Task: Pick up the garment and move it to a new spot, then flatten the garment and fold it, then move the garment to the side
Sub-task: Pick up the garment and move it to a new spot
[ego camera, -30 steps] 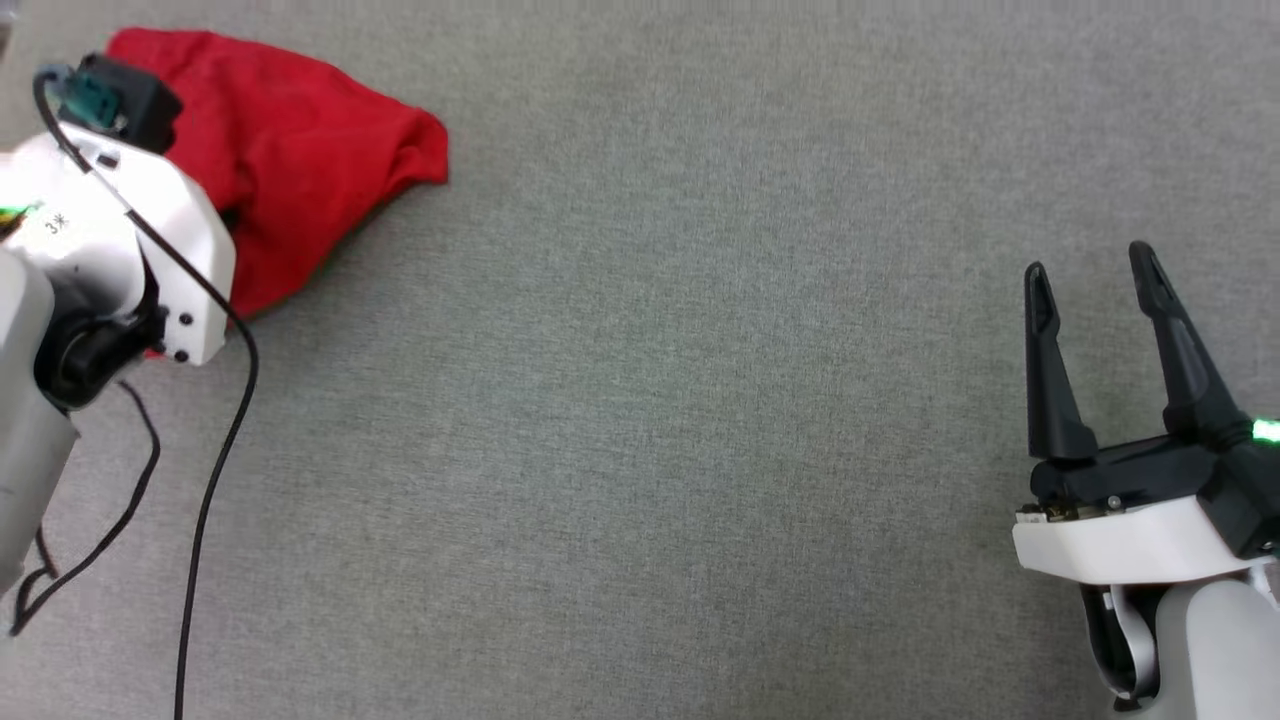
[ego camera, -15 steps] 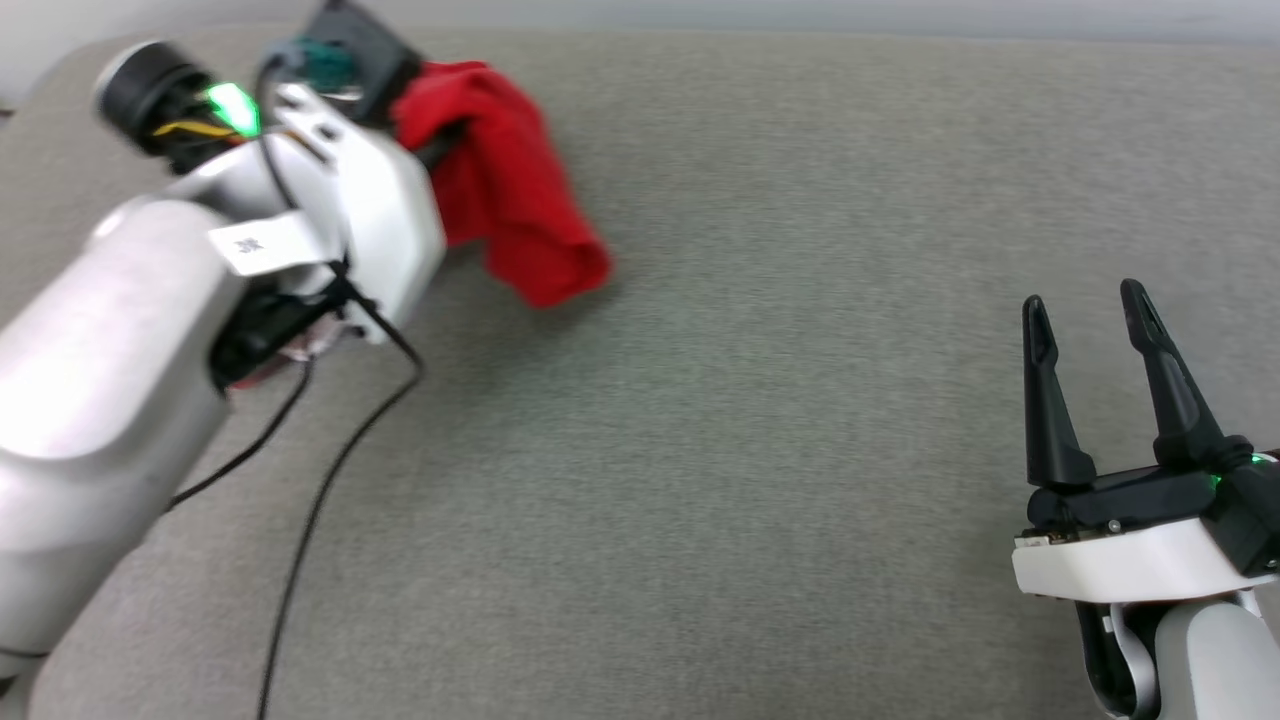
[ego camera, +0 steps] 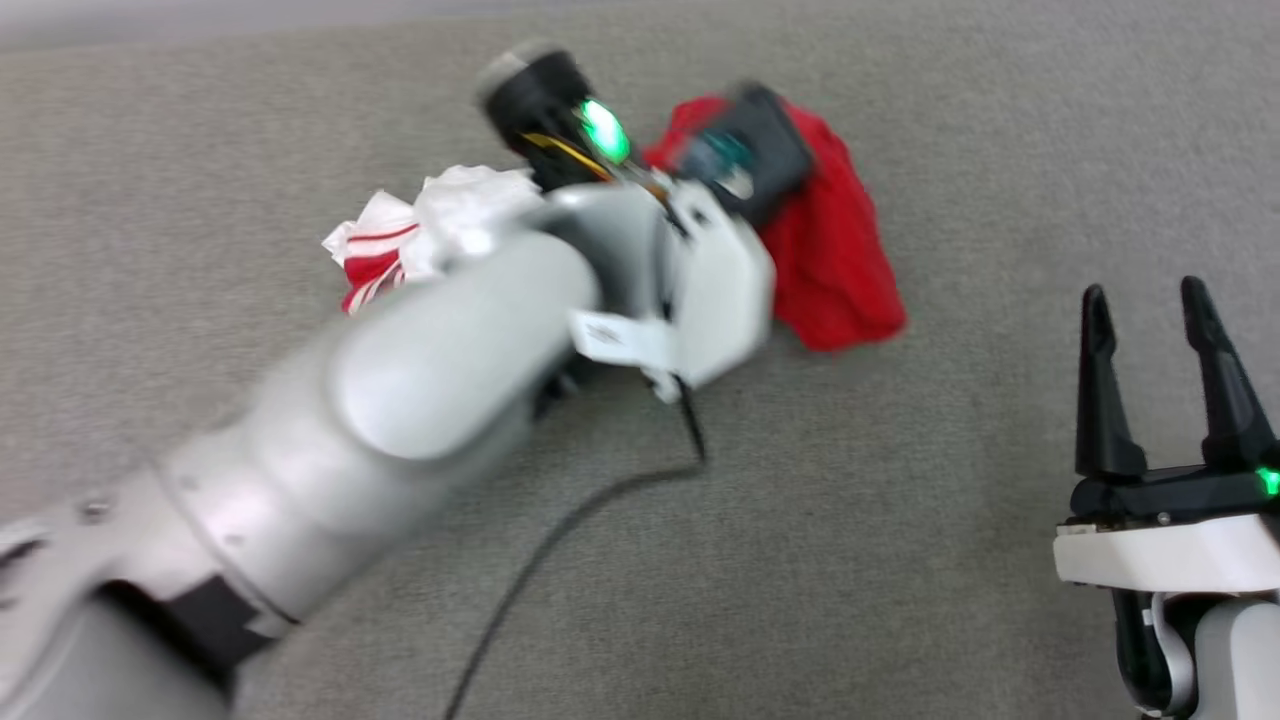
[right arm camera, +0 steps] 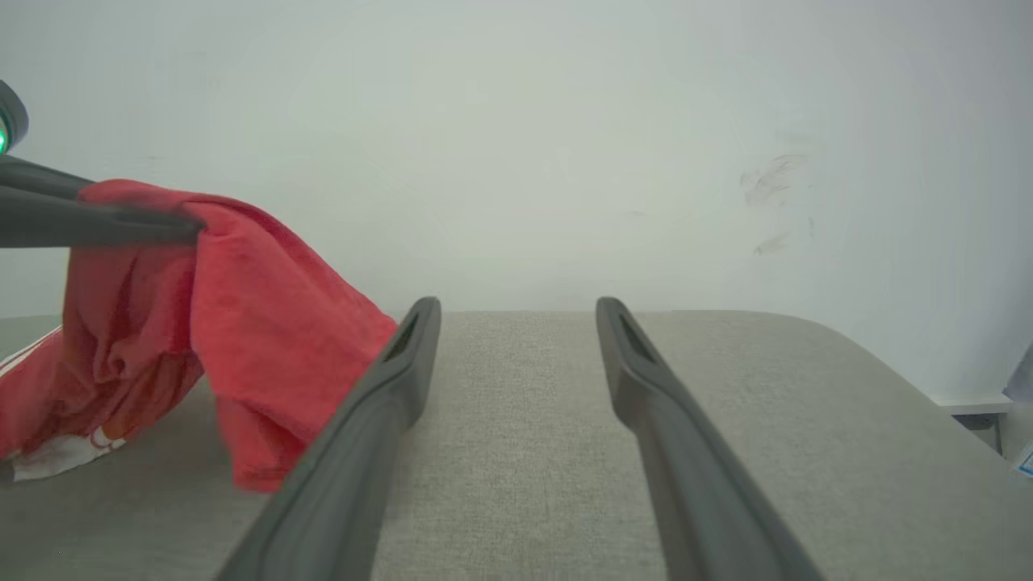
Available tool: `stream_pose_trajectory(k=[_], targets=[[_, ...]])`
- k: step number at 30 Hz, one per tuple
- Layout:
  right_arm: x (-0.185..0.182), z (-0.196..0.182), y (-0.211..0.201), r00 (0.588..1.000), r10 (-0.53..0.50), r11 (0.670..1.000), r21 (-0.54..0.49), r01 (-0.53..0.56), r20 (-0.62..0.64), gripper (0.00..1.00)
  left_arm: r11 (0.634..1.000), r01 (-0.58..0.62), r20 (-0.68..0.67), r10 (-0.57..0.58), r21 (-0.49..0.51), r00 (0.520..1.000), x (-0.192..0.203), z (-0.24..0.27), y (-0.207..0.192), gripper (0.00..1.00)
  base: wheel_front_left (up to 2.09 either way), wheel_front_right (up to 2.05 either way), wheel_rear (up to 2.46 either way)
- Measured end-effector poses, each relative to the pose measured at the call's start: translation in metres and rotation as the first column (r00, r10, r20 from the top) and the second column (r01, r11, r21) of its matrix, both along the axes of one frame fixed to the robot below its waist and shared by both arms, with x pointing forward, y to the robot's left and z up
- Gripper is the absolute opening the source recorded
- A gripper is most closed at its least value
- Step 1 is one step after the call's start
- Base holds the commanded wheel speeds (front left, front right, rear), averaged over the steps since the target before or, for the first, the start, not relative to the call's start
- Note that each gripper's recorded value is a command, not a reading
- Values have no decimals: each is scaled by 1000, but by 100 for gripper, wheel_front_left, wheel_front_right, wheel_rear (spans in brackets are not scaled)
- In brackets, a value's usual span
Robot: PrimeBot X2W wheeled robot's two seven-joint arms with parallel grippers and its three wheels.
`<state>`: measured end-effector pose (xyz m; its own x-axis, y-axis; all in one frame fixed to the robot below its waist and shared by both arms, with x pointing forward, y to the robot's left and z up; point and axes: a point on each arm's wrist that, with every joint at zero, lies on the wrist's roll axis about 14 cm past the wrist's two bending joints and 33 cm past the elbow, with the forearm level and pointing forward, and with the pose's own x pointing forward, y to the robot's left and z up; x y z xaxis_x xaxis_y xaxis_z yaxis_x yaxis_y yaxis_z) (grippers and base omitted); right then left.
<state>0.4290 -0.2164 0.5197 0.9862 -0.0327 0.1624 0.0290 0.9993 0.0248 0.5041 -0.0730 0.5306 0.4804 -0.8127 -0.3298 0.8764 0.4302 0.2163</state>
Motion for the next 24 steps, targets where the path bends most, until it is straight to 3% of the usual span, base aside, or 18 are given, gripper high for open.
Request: stream_pose_trajectory(k=[7,15,22,23,24], targets=[[-1,-10,-18,998,-52,999,-11,52,-29,100,990,144,-147,-141,9,979,-44,-63,-54,0,0,0,0],[-1,-19,-26,996,-73,997,-18,73,-54,100,976,197,-344,-154,94,926,-104,-139,-60,0,0,0,0],[2,-19,-23,996,-67,998,-18,66,-55,100,974,210,-377,-164,85,912,-127,-146,-61,0,0,0,0],[2,-19,-22,997,-64,998,-17,63,-52,100,976,204,-368,-162,76,915,-125,-145,-61,12,0,0,0],[2,-18,-22,997,-62,998,-16,61,-50,100,979,194,-359,-161,59,919,-124,-142,-61,100,0,0,0]])
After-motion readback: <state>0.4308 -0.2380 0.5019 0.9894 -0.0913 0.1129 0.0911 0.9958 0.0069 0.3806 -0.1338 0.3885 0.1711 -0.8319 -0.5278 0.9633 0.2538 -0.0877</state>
